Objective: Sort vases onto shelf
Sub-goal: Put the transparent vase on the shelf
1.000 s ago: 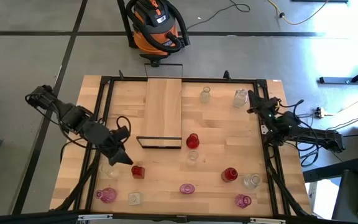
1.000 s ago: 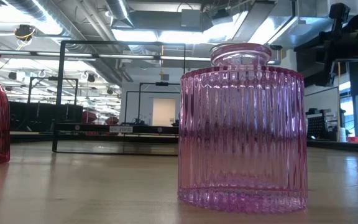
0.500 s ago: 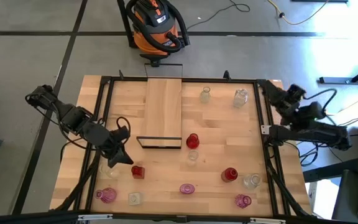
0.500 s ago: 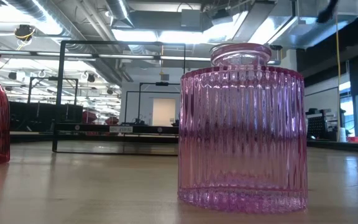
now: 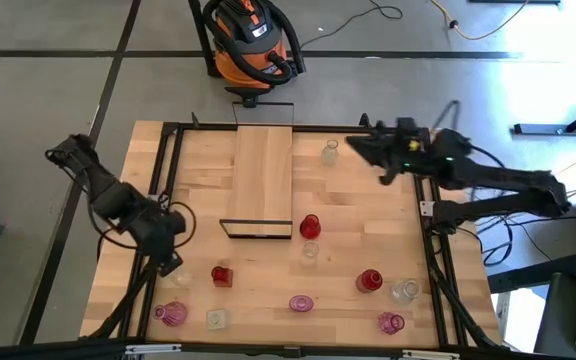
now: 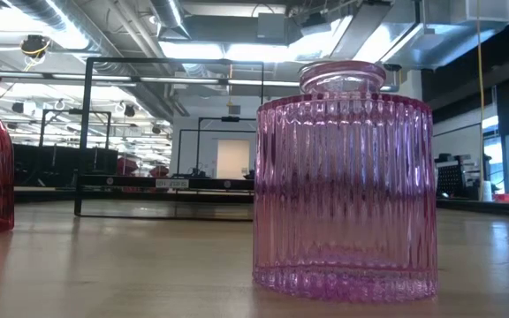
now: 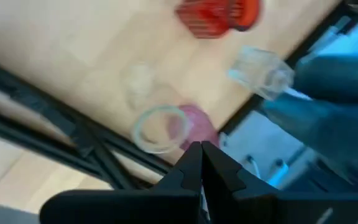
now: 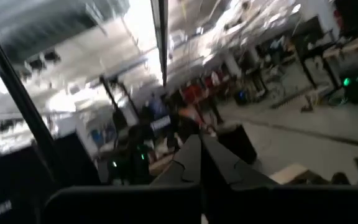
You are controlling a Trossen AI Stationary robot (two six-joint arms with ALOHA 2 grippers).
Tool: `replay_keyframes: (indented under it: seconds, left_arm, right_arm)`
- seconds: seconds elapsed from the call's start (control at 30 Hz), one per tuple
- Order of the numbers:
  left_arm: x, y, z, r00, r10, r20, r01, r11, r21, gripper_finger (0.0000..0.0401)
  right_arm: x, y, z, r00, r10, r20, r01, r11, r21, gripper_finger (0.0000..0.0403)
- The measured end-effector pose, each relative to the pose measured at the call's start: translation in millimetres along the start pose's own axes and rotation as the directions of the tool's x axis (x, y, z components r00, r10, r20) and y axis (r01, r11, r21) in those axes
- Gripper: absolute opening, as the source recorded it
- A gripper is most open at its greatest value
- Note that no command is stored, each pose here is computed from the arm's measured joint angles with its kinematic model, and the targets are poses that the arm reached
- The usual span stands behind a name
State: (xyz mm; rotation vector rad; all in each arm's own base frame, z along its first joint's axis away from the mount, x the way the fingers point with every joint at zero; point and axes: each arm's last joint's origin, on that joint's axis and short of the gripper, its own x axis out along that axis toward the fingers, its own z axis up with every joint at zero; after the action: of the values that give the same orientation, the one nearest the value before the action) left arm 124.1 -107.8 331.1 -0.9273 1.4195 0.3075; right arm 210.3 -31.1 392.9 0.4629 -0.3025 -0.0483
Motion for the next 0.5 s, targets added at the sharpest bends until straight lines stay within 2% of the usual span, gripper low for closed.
replay_keyframes:
  seconds: [0.1, 0.27, 0.5]
  left_arm:
    - [1, 2, -6, 0.999, 0.027, 0.017, -0.027, 0.999, -0.022, 0.0]
    - [9, 1, -13, 0.993, 0.114, -0.03, -0.115, 0.993, -0.019, 0.0011]
    - [19, 1, -14, 0.973, 0.232, -0.005, -0.232, 0.972, -0.051, 0.0101]
  right_arm:
    - [17, -2, -5, 0.999, 0.015, -0.042, -0.015, 1.0, 0.002, 0.0001]
    - [30, -4, -8, 0.998, 0.007, -0.055, -0.007, 1.0, -0.002, 0.0001]
    - [30, -5, -8, 0.999, -0.006, -0.047, 0.005, 1.0, -0.006, 0.0001]
